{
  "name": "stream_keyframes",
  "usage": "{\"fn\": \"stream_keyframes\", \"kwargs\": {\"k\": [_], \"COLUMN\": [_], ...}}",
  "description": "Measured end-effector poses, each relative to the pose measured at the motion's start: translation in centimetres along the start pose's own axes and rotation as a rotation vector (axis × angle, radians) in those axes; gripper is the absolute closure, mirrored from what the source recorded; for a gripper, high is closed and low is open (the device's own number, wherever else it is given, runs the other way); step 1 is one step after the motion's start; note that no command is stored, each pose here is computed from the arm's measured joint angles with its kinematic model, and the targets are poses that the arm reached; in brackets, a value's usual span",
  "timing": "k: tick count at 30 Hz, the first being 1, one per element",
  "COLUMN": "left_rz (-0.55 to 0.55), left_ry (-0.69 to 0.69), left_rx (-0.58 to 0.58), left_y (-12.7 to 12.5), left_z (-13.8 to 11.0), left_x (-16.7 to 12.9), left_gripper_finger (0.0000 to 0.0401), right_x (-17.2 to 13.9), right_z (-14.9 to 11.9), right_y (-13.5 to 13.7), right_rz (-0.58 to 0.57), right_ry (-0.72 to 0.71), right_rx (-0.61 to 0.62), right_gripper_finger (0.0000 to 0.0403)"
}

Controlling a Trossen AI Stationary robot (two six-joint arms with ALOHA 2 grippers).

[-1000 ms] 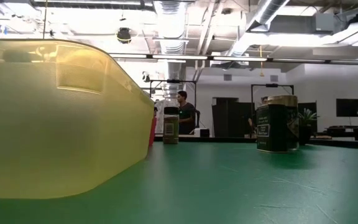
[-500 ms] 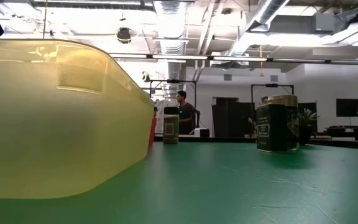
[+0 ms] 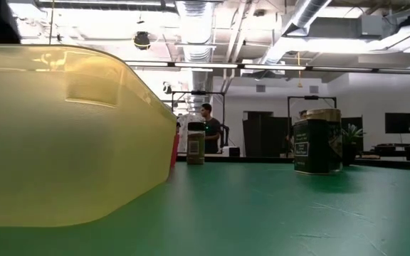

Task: Sort spices by type
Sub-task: Put the right black seasoning bottle into the blue bin

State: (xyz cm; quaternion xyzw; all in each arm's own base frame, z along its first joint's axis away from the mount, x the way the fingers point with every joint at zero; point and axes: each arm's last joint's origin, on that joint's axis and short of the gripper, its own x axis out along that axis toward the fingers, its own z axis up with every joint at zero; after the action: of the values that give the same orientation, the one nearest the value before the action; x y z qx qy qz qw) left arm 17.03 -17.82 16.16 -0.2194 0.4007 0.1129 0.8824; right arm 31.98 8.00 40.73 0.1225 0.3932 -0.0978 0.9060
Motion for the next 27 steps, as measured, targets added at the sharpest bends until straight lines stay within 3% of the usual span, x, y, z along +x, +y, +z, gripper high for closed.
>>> {"fn": "stream_keyframes", "kwargs": {"k": [6, 14, 22, 27], "left_rz": [-0.050, -0.062, 0.027, 0.025], "left_ry": [0.234, 0.394, 0.445, 0.419], "left_rx": [-0.103, -0.171, -0.182, -0.224], "left_y": [0.6, 1.0, 0.1, -1.1], "left_z": [2.8, 6.0, 8.1, 8.6], "left_x": [0.4, 0.5, -1.7, -2.4], "left_gripper_finger": [0.0178, 0.0177, 0.0177, 0.0177], "right_x": [0.0, 0.0, 0.0, 0.0], "right_z": [0.2, 0.3, 0.4, 0.4], "right_y": [0.1, 0.1, 0.1, 0.0], "right_rz": [0.005, -0.019, -0.035, -0.039], "right_ry": [-0.023, -0.049, -0.058, -0.060], "right_rx": [-0.016, -0.028, -0.029, -0.043], "right_gripper_finger": [0.0099, 0.0099, 0.0099, 0.0099]}}
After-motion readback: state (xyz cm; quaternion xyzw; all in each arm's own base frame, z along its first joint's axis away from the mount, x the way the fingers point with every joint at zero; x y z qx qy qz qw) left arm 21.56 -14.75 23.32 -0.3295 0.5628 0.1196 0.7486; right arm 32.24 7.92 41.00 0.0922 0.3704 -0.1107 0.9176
